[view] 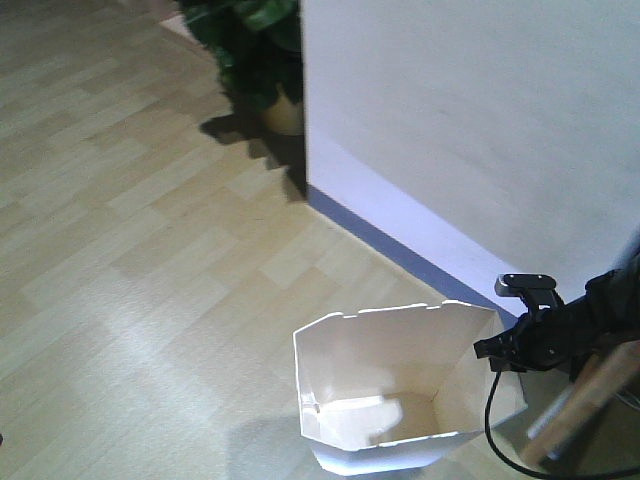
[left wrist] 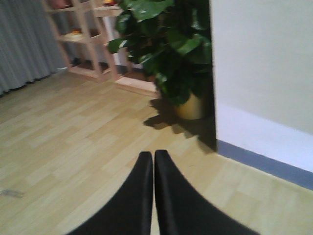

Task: Move trash bin to bedside with robot
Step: 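Carry the bin in the right gripper while the base turns toward the bed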

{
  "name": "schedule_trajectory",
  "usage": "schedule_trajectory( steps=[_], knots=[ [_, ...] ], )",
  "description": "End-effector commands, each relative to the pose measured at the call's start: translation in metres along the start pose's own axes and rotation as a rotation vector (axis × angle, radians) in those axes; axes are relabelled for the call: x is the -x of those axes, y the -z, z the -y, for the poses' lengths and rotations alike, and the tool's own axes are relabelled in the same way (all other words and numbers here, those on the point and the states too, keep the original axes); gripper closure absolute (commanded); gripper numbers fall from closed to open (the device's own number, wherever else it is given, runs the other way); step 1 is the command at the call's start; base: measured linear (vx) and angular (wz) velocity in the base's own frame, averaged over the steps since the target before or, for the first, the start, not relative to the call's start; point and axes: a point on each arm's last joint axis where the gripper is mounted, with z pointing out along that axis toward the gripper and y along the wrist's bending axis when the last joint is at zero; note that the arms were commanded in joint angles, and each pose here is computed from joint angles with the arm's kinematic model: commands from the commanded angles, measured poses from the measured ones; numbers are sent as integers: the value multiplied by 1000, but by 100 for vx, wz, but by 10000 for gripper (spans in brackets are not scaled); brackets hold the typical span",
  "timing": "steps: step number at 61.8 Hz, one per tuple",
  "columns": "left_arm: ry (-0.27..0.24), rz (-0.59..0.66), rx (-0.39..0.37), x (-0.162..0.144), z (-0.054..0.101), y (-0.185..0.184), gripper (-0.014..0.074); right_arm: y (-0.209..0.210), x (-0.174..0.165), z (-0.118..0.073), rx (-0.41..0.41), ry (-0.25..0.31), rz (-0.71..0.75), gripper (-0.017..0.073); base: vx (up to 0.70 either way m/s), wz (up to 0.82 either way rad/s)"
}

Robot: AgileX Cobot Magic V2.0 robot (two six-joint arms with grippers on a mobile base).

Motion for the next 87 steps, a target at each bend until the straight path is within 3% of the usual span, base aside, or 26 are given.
schedule_trajectory(
  steps=[1, 49, 87],
  knots=[
    [10, 56, -12, -2, 2, -2, 599, 21, 18, -19, 168, 10, 96, 566, 11, 62],
    [10, 56, -12, -2, 2, -2, 599, 21, 18, -19, 168, 10, 96, 566, 14, 72],
    [10, 56, -12, -2, 2, -2, 599, 21, 18, -19, 168, 10, 96, 566, 24, 26]
  ],
)
